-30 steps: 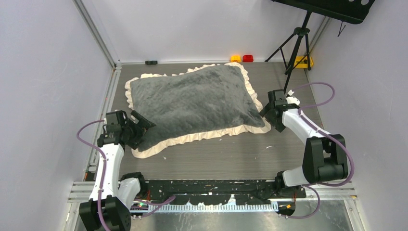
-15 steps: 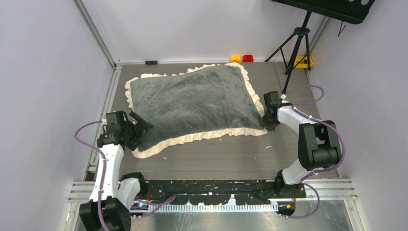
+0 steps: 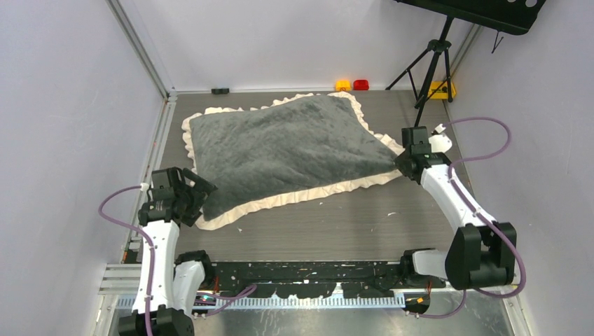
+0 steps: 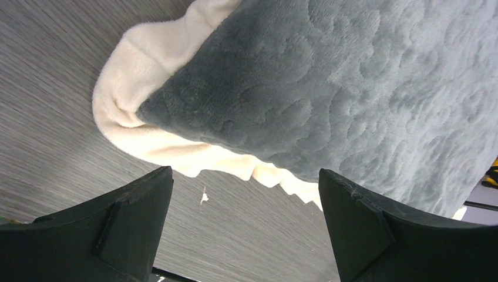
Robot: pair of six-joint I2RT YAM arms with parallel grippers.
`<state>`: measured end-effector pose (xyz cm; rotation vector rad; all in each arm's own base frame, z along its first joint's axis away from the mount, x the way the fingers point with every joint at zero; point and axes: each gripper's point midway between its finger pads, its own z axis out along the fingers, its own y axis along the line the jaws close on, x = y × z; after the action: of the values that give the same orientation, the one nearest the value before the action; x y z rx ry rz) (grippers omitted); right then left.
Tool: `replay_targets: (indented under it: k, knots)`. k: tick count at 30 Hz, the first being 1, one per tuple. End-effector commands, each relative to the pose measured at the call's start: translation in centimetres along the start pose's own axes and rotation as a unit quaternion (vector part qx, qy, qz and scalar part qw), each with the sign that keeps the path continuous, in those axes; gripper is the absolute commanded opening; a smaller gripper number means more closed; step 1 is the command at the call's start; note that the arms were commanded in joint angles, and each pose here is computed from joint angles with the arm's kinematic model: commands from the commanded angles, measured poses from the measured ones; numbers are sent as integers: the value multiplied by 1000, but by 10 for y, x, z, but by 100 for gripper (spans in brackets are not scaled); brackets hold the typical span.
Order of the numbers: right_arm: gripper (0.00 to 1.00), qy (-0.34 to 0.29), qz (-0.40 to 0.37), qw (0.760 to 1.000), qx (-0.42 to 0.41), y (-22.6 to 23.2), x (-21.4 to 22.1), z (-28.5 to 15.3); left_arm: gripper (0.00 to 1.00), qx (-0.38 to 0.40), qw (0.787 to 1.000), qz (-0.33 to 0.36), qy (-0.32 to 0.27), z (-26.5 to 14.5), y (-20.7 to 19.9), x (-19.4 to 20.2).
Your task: Remove the pillowcase from the pillow
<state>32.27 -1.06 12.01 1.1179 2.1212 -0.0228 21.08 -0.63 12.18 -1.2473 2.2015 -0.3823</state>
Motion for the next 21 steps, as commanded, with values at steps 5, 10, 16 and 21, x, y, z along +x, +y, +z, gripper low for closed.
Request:
replay_targets:
  k: [5,10,16,21]
  knots:
    - [0,-116,69,991,-11,-14,-57,-47,87,56,995,-44,73,35,-12,34]
    - [0,-140,81,986,-46,-20,-63,-69,86,66,994,2,90,56,-40,46]
    - [0,-141,86,984,-60,-30,-54,-75,88,94,987,60,111,79,-90,65]
    - [0,-126,83,987,-49,-37,-43,-69,92,142,973,126,129,88,-146,62]
